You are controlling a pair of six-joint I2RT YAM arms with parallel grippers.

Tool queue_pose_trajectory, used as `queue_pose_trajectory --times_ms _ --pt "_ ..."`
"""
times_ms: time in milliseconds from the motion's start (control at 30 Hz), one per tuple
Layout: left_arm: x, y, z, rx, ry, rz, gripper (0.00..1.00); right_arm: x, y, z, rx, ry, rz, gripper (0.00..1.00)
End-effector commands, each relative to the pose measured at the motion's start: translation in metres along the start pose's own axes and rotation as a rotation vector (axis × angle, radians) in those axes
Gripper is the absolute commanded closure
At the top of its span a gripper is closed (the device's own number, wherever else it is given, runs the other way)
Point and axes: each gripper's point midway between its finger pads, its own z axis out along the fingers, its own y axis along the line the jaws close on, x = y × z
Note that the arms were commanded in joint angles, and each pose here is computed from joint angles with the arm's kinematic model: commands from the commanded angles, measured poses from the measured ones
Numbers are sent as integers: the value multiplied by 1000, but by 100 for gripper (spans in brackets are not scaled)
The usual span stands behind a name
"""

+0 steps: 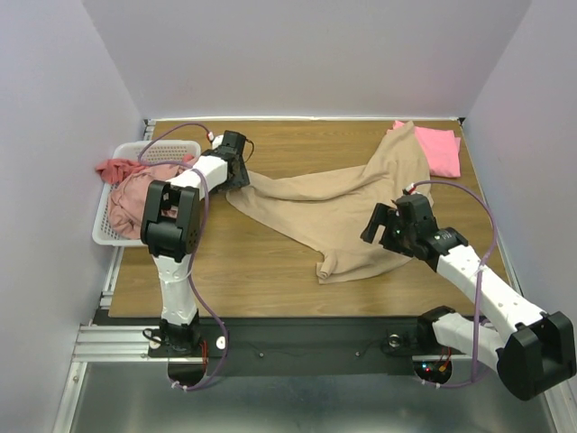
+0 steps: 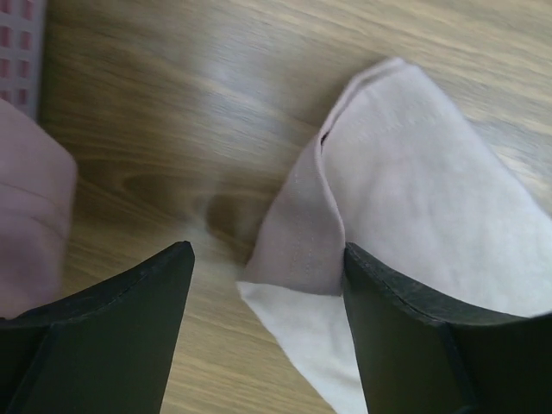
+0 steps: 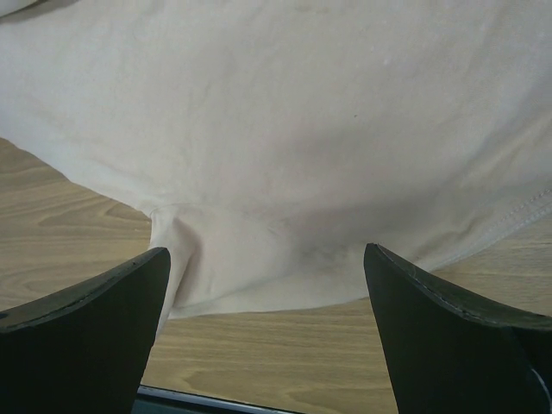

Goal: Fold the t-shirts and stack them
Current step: Flatten the tshirt out

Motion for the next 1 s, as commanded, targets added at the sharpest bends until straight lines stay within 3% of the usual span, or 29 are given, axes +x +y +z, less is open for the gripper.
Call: queue_pose_trajectory --times_ms 0,33,133,700,800,867,933,967 --pt "-9 3 -8 18 -18 11 21 -19 7 -9 -10 -67 -4 0" --pt "-9 2 -8 28 -17 13 28 -21 8 -9 -9 -71 -6 0" --pt "-7 0 -5 36 -9 19 35 -21 9 -11 -13 -68 -3 0" --pt "12 31 25 -77 49 -59 38 -10 2 -23 -9 -45 0 0" --pt "16 27 31 -64 65 -62 47 -6 2 -25 -22 -31 -1 0" --pt "20 25 36 -57 75 -65 61 -1 4 -27 -41 -9 -5 0" --pt "23 22 37 -50 85 -70 95 5 7 -29 -62 14 -12 0" --pt "25 22 38 -49 90 -71 100 7 6 -29 -59 23 -19 0"
